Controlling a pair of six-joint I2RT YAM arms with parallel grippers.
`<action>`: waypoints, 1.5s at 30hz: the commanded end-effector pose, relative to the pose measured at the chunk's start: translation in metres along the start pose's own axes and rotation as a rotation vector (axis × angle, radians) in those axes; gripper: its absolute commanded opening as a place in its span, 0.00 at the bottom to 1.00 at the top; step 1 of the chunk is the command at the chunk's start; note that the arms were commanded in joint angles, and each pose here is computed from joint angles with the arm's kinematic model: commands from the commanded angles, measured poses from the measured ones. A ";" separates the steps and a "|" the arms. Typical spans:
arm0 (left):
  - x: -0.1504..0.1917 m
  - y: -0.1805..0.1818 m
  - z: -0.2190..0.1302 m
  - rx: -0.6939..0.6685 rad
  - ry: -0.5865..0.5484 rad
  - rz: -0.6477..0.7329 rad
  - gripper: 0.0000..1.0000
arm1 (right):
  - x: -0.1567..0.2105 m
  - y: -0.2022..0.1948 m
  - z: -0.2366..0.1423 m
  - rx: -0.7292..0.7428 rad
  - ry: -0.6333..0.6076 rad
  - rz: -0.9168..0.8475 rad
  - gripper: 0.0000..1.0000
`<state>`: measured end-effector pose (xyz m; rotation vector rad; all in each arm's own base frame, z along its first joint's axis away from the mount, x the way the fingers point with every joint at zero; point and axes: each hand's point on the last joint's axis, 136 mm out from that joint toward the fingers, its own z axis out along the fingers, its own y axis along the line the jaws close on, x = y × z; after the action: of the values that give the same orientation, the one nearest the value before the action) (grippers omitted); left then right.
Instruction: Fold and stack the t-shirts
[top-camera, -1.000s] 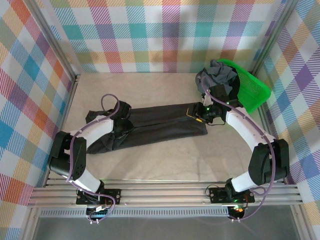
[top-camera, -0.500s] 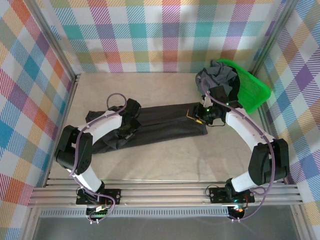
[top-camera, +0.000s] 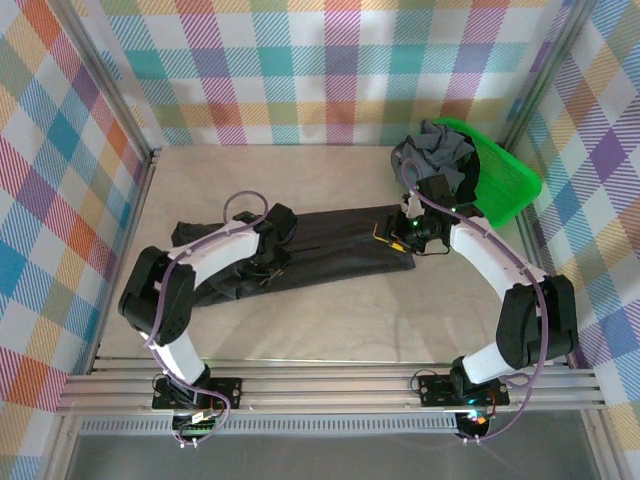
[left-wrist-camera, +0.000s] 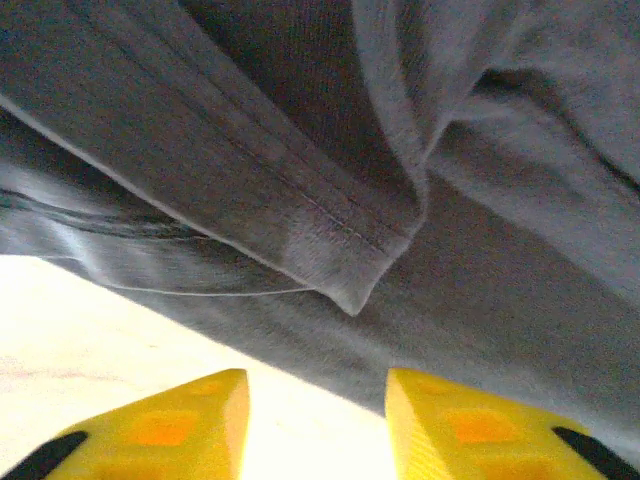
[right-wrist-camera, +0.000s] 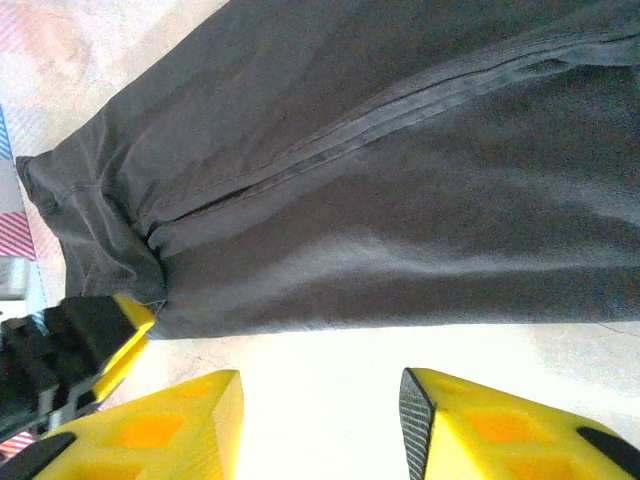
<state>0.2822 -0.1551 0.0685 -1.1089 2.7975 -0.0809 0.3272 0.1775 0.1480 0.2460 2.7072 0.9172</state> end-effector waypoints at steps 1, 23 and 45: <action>-0.020 0.037 -0.038 -0.040 -0.116 0.060 0.32 | 0.007 0.001 0.003 -0.028 0.037 -0.015 0.46; -0.049 0.088 0.018 -0.272 -0.121 0.295 0.35 | 0.020 0.048 0.014 -0.256 0.150 -0.082 0.47; -0.027 0.151 -0.003 -0.220 -0.190 -0.055 0.00 | 0.016 0.048 0.023 -0.261 0.160 -0.071 0.46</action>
<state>0.2177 -0.0318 0.0601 -0.9589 2.7237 0.3653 0.3166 0.2246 0.1443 0.0803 2.7196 1.2602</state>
